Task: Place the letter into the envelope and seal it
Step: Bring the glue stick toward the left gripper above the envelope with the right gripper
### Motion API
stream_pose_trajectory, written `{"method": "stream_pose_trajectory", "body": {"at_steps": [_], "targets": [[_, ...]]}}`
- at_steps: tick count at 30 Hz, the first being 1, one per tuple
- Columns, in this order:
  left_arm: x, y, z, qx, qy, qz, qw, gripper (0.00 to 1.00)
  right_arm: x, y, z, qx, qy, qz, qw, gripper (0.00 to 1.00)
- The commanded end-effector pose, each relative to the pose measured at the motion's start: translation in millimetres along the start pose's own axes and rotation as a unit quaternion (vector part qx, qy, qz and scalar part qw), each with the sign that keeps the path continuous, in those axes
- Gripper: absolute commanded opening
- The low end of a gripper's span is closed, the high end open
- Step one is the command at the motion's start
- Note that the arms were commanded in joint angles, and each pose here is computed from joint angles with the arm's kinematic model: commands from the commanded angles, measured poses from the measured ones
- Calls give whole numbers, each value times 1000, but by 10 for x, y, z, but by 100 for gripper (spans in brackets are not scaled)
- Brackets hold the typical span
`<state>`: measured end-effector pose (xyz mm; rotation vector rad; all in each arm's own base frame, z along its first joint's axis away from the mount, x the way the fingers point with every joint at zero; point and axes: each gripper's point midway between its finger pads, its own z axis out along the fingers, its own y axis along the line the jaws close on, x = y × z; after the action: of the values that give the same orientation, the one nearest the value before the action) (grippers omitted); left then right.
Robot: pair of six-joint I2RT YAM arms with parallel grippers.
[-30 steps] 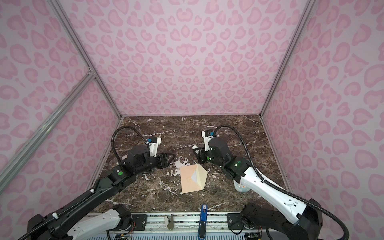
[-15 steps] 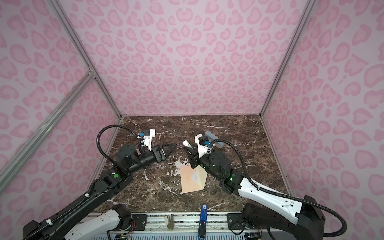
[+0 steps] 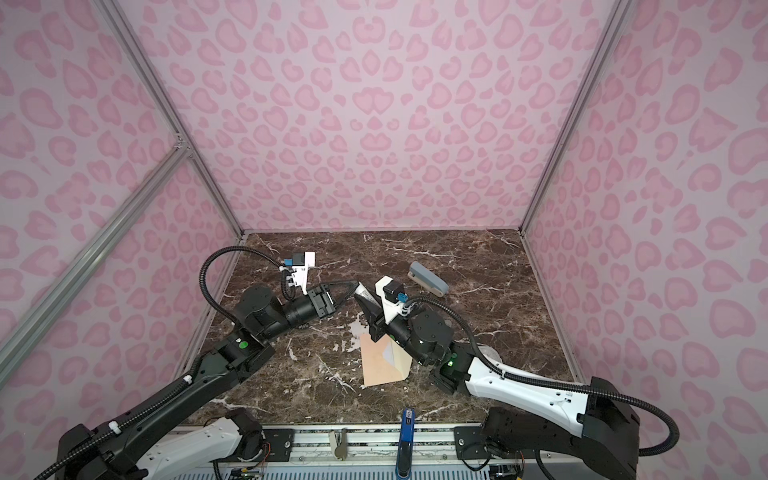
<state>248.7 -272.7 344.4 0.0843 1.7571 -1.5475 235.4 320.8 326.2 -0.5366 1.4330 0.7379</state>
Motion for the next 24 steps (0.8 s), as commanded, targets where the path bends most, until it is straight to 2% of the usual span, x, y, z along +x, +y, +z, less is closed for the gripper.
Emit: {"method": "stream_pose_trajectory", "body": {"at_steps": [1, 8, 21, 24], "targets": [[-39, -115, 10, 29, -7, 0, 1000, 66, -156, 17, 15, 7, -33, -12, 999, 2], [21, -71, 35, 26, 6, -8, 1000, 53, -117, 43, 58, 13, -30, -27, 999, 2], [94, -63, 77, 31, 26, -13, 999, 37, -4, 57, 139, 35, -17, -68, 997, 7], [103, -54, 77, 29, 28, -12, 999, 28, 24, 53, 147, 43, -12, -82, 996, 8]]}}
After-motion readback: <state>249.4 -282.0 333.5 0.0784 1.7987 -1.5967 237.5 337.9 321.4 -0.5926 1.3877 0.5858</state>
